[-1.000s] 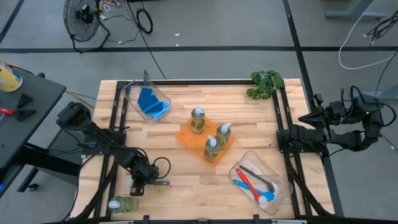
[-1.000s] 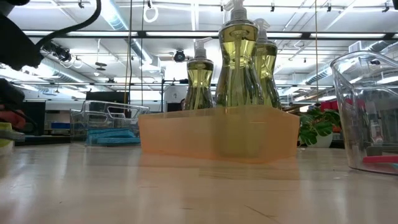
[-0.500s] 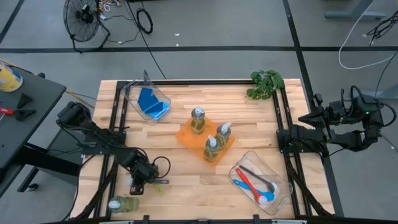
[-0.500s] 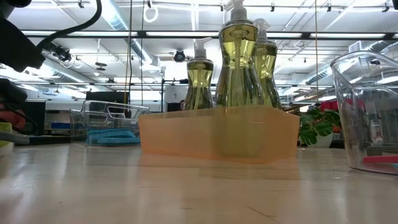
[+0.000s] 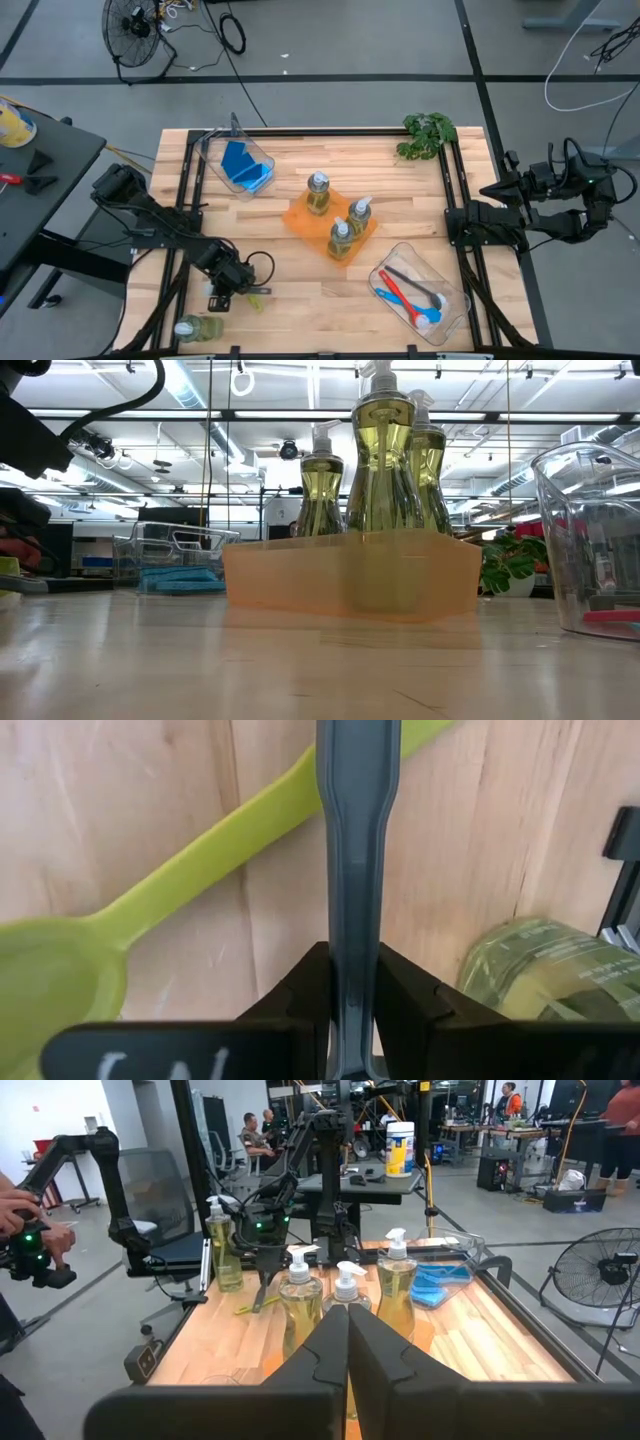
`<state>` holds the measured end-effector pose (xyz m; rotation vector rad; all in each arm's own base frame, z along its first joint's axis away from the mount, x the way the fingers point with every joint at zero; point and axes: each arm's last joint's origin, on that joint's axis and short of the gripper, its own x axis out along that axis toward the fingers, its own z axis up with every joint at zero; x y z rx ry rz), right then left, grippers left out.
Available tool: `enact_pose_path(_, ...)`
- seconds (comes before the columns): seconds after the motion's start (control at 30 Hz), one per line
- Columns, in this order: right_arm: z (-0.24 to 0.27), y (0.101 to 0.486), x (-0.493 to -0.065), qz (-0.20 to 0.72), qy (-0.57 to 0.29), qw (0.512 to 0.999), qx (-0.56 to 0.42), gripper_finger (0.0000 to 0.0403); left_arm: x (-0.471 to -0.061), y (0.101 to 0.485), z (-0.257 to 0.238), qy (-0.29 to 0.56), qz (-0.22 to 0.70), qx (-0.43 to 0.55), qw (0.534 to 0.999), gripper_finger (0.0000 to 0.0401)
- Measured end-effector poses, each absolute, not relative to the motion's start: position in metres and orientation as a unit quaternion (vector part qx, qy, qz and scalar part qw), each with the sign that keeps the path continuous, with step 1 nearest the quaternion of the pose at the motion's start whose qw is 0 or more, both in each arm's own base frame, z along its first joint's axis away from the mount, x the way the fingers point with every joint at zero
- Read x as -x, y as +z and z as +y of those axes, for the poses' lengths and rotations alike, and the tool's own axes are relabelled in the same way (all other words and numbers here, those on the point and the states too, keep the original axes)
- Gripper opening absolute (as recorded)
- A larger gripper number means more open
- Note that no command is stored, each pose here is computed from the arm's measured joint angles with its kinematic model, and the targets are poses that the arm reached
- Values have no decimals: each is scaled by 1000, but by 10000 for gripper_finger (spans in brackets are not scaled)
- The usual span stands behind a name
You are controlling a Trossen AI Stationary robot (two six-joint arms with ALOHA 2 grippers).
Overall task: Pick & Place Kitchen Sink Supplies
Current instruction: Put the gray dish brush into the bottom transparent bin
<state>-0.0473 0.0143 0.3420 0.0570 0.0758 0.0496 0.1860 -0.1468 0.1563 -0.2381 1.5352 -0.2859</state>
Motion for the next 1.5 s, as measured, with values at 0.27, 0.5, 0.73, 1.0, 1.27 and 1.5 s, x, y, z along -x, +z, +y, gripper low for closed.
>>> enact_pose_path(0.27,14,342,47,38,25,999,-28,13,-186,156,-147,-128,692,108,702,60)
enact_pose_path(0.5,14,342,47,38,25,999,-29,13,-195,174,-149,-133,684,93,711,57)
enact_pose_path(0.73,14,342,47,38,25,999,-29,13,-207,204,-155,-137,662,64,734,62)
enact_pose_path(1.0,14,342,47,38,25,999,-28,13,-230,259,-144,-122,625,31,771,60)
enact_pose_path(1.27,14,342,47,38,25,999,-29,13,-260,324,-110,-82,541,16,837,56)
enact_pose_path(1.5,14,342,47,38,25,999,-29,13,-275,375,-75,-53,459,12,887,59)
